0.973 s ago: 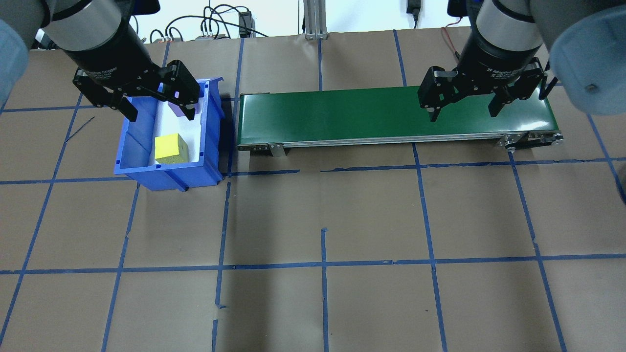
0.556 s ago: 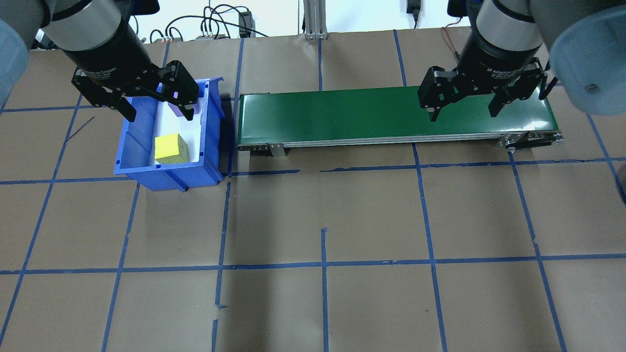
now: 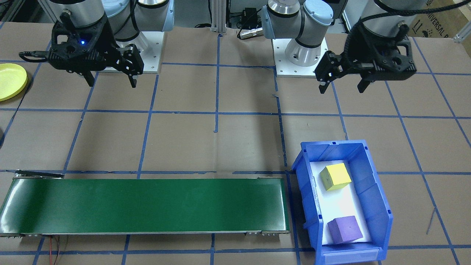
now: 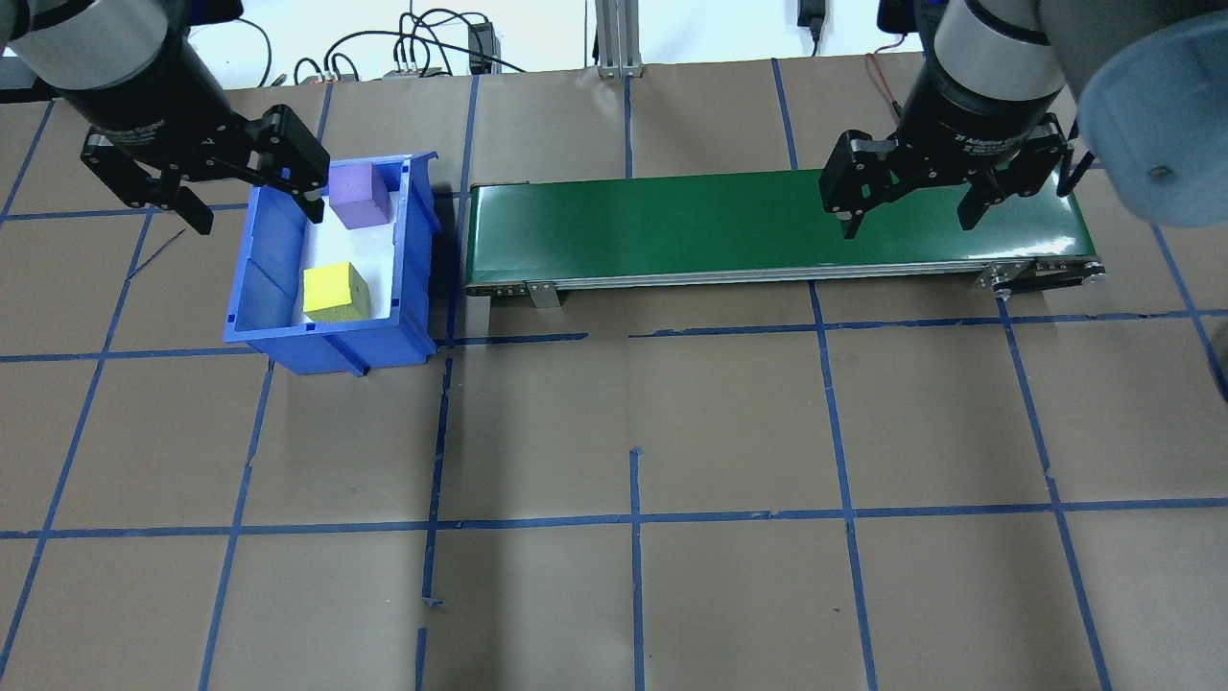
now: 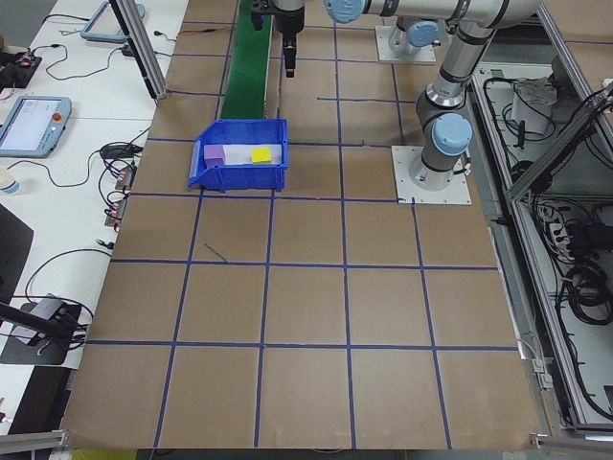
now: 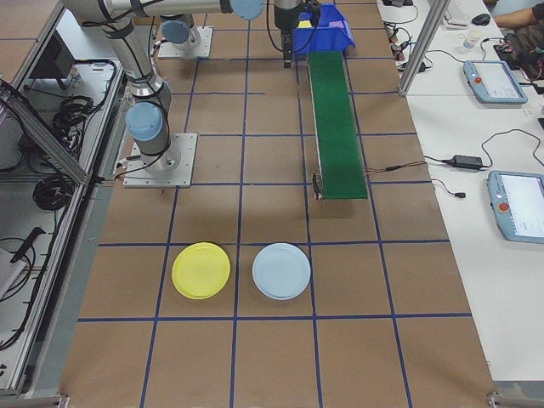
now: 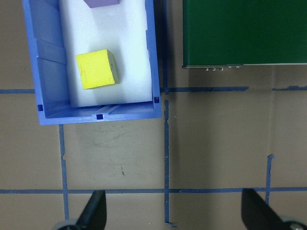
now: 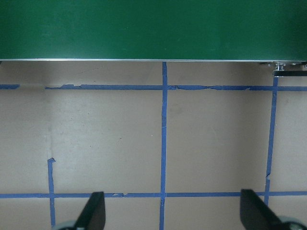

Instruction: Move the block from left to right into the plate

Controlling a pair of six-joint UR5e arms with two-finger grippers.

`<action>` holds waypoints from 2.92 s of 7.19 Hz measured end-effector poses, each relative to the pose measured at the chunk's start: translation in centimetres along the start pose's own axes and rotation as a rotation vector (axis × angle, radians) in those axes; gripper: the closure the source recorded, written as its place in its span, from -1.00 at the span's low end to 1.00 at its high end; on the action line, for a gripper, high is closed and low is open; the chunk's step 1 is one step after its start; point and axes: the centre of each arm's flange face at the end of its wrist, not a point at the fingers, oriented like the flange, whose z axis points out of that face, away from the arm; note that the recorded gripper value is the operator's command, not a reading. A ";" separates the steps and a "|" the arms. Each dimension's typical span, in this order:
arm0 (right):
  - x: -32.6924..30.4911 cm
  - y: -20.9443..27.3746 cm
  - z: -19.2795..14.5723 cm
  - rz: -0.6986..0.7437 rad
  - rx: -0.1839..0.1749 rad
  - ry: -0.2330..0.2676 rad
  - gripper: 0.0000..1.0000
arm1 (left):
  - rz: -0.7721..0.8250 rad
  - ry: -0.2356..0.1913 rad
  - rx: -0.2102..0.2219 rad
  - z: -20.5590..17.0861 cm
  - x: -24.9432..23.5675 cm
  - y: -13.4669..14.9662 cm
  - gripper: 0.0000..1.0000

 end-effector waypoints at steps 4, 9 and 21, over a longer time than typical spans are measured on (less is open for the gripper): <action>0.0 0.0 0.0 0.002 0.000 0.000 -1.00 | 0.084 -0.009 0.080 11.0 -3.3 -12.9 -1.00; 0.1 0.0 0.0 0.001 0.000 0.000 -1.00 | 0.130 -0.012 0.108 21.4 -4.4 -21.6 -1.00; 0.1 0.0 0.0 0.002 0.000 0.000 -1.00 | 0.128 -0.015 0.133 24.9 -4.5 -23.3 0.27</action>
